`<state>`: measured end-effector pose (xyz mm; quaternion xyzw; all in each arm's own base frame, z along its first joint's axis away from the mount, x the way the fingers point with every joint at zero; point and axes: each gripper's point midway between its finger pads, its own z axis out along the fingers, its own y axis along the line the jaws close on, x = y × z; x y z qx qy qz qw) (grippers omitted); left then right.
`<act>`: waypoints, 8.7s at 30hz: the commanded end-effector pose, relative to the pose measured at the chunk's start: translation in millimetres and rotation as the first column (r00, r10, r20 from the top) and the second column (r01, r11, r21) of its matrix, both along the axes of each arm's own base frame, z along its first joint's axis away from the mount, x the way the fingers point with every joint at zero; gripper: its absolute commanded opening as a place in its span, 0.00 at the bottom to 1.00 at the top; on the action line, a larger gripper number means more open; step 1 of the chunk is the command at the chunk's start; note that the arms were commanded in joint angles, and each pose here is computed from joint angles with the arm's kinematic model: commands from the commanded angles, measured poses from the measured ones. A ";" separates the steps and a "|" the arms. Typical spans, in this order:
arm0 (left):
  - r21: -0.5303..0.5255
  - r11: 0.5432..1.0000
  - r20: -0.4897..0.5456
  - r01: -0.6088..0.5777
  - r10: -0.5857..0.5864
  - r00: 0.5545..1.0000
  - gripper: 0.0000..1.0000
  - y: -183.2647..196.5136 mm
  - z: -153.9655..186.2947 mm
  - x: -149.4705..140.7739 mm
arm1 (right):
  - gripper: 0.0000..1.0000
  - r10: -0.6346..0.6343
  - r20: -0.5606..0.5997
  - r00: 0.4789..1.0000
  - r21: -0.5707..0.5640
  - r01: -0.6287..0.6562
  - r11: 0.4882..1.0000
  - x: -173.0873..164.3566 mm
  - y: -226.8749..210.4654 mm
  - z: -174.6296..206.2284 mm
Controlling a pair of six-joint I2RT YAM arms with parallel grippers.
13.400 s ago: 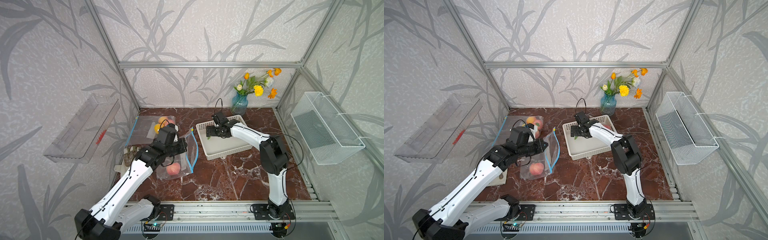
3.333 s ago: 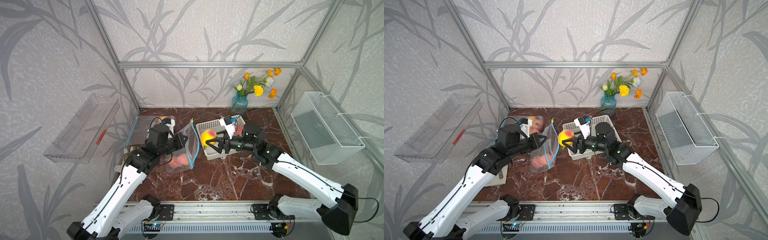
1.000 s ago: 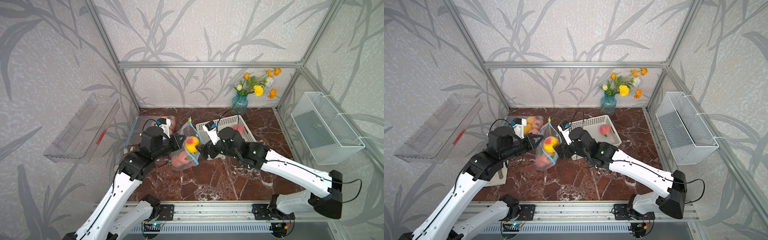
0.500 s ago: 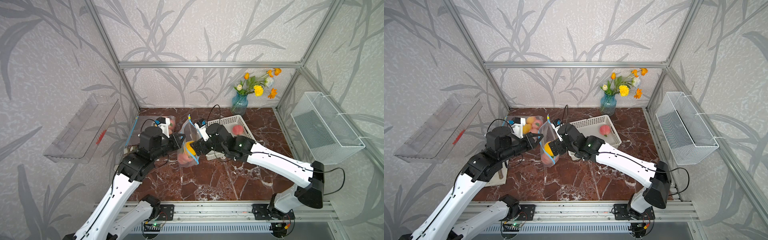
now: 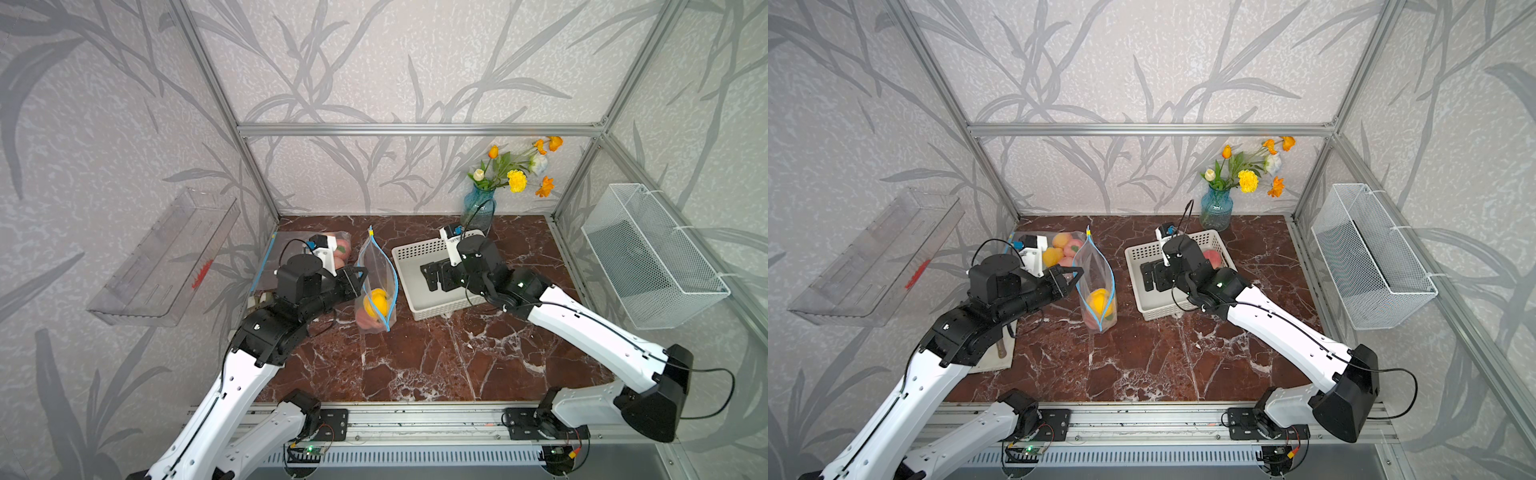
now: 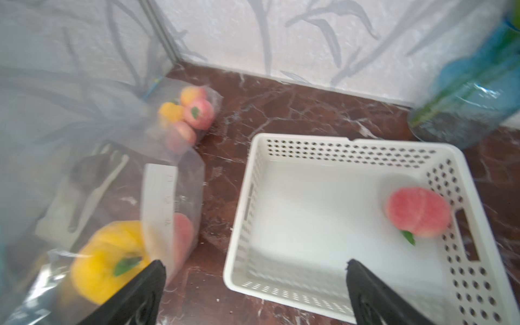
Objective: Place the peach in a zip-top bag and seal the zipper
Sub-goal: Place the peach in the zipper food storage bag, then pick up the peach from the basket, then place the peach in the zipper food storage bag, then adjust the zipper food storage bag at the center of the board.
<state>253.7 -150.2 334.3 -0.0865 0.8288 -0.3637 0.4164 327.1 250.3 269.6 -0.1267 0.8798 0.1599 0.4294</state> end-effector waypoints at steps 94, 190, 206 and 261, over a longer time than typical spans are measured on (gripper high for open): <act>-0.060 0.993 -0.064 0.105 -0.109 0.992 0.00 -31.4 -19.1 17.4 | 0.62 0.203 -0.001 0.979 0.350 -0.189 0.917 23.8 -12.5 16.1; 0.052 0.998 0.013 -0.024 0.023 1.000 0.00 10.3 5.0 -2.6 | 0.94 0.407 0.147 0.901 0.075 -0.421 0.904 -98.9 104.2 51.4; 0.009 0.999 0.047 0.031 -0.031 0.998 0.00 0.4 14.9 -5.3 | 0.90 0.239 0.052 0.970 0.009 -0.239 0.971 -54.0 126.7 19.0; -0.128 0.979 0.031 -0.157 0.162 0.986 0.14 15.6 19.0 19.0 | 0.15 0.449 0.321 0.833 0.053 -0.490 0.870 -106.2 135.9 34.2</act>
